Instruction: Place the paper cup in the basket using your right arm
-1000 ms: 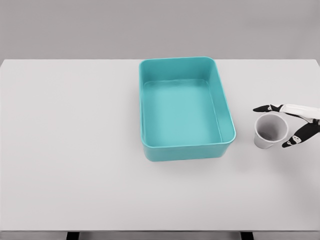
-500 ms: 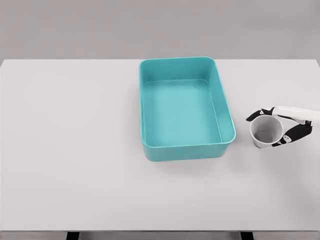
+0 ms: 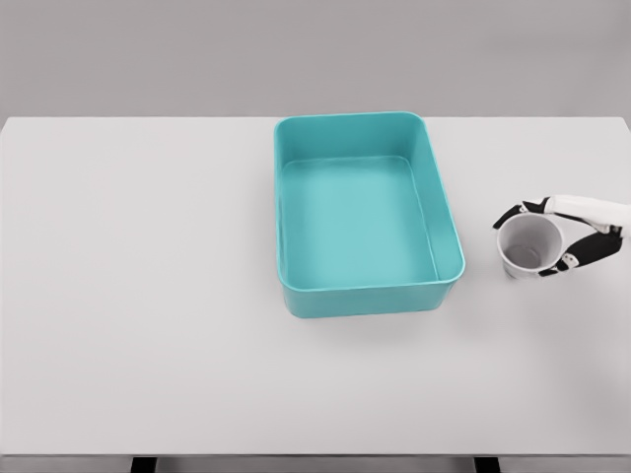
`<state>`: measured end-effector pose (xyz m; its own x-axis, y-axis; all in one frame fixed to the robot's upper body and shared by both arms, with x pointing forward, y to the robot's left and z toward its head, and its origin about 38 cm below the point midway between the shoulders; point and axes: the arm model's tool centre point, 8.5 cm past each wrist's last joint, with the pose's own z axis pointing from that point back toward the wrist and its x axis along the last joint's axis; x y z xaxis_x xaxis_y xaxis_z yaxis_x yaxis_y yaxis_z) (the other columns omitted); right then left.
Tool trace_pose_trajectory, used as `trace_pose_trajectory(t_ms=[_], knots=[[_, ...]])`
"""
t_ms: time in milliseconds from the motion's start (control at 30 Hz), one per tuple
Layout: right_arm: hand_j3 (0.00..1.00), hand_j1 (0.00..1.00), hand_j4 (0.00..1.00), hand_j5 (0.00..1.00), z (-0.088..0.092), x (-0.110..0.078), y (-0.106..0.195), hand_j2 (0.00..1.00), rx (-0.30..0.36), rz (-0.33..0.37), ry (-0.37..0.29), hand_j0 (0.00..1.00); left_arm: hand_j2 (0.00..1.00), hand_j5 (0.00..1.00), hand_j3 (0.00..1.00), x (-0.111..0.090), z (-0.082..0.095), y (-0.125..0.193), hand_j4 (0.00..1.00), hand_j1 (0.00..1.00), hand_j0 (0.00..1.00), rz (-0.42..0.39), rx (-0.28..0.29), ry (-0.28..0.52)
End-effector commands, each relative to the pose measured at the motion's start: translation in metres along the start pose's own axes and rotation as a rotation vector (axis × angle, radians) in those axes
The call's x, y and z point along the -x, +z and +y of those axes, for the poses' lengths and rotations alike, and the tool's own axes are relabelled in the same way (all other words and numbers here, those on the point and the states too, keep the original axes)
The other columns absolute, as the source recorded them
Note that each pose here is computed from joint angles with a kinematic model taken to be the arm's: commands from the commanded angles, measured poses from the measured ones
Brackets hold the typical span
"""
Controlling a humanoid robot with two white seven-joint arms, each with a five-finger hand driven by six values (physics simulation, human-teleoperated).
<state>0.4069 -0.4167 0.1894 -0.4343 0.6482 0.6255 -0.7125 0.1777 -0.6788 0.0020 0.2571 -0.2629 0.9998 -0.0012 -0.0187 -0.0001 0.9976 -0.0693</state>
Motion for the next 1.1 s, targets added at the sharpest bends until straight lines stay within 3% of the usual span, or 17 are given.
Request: trace_pose_trajectory(t_ms=[0, 767, 900, 1067], knots=[[0.72, 0.72, 0.72, 0.72, -0.006, -0.002, 0.002, 0.72, 0.020, -0.004, 0.000, 0.72, 1.00, 1.00, 1.00, 0.000, 0.000, 0.000, 1.00, 1.00, 1.00, 0.000, 0.000, 0.001], [0.74, 0.74, 0.74, 0.74, -0.061, -0.032, 0.005, 0.74, 0.204, -0.103, 0.069, 0.74, 1.00, 1.00, 1.00, 0.000, 0.000, 0.000, 1.00, 1.00, 1.00, 0.000, 0.000, 0.000], [0.73, 0.73, 0.73, 0.73, -0.062, -0.043, -0.019, 0.73, 0.224, -0.175, 0.062, 0.73, 1.00, 1.00, 1.00, 0.000, 0.000, 0.000, 1.00, 1.00, 1.00, 0.000, 0.000, 0.000], [0.73, 0.73, 0.73, 0.73, -0.067, -0.049, -0.023, 0.73, 0.238, -0.195, 0.076, 0.73, 1.00, 1.00, 1.00, 0.000, 0.000, 0.000, 1.00, 1.00, 1.00, 0.000, 0.000, 0.000]])
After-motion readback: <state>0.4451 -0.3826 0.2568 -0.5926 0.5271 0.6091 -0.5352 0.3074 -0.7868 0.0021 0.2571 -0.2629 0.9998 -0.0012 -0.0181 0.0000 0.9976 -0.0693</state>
